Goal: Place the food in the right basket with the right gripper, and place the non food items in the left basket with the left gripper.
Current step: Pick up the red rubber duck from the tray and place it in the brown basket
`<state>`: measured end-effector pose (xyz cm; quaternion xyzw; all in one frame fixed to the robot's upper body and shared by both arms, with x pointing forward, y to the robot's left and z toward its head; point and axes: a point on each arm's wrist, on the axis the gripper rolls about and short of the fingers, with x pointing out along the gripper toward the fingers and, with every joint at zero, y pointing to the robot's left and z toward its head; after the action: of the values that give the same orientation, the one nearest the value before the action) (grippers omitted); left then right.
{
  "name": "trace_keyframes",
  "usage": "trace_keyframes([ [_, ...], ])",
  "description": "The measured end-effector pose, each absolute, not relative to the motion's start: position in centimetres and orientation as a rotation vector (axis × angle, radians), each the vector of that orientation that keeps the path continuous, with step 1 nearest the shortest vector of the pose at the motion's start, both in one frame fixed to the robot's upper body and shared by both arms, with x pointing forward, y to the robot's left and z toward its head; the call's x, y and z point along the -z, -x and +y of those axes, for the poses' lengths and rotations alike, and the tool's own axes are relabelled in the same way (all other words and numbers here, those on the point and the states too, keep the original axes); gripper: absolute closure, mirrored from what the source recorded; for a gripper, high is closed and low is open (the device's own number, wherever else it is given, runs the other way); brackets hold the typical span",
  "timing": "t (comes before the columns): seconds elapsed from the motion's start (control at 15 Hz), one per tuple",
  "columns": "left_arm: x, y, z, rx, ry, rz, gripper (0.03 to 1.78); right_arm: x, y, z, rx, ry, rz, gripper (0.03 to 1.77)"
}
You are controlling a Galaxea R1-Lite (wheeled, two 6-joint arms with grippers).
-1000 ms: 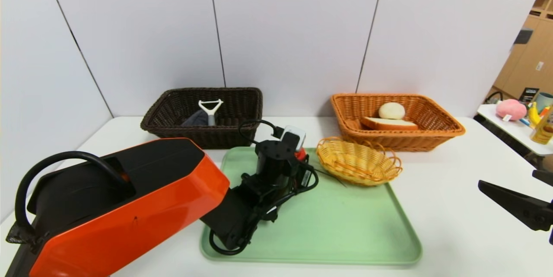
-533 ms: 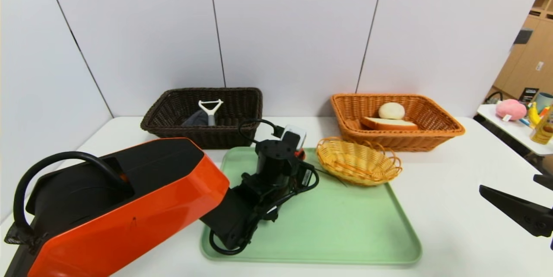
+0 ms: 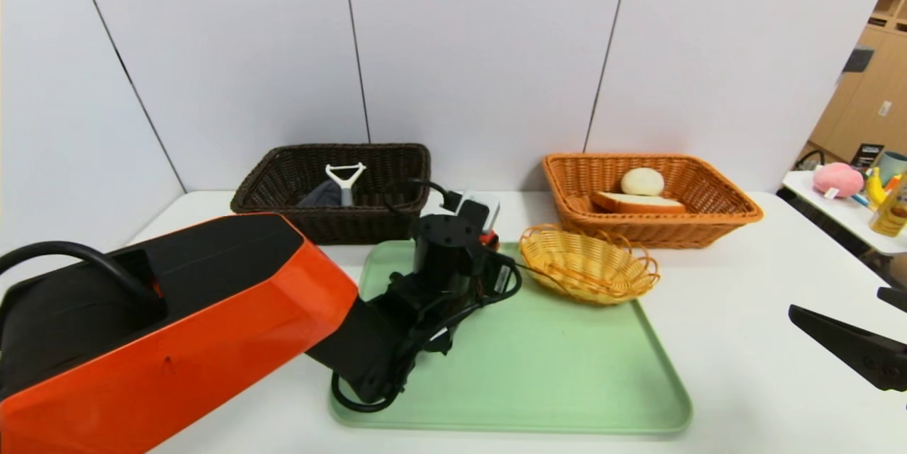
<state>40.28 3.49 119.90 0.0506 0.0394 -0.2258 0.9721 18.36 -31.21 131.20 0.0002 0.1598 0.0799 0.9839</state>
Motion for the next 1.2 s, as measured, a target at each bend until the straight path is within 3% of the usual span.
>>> trace_keyframes([
  [0.4, -128.1, -38.6, 5.4, 0.449, -0.046, 0.002, 1.5, -131.1, -18.5, -31.2, -0.157, -0.003, 0.327, 0.09],
  [0.73, -135.6, -40.8, 12.1, 0.291, -0.025, -0.028, 1.5, -130.9, -18.7, -31.1, -0.152, -0.01, 0.344, 0.09],
  [0.93, -136.5, -42.3, 16.3, 0.216, -0.027, 0.032, 1.5, -131.0, -19.0, -31.1, -0.154, -0.01, 0.348, 0.09],
  [1.2, -135.3, -44.0, 19.3, 0.195, 0.015, 0.178, 1.5, -131.4, -19.3, -31.0, -0.154, -0.005, 0.362, 0.09],
])
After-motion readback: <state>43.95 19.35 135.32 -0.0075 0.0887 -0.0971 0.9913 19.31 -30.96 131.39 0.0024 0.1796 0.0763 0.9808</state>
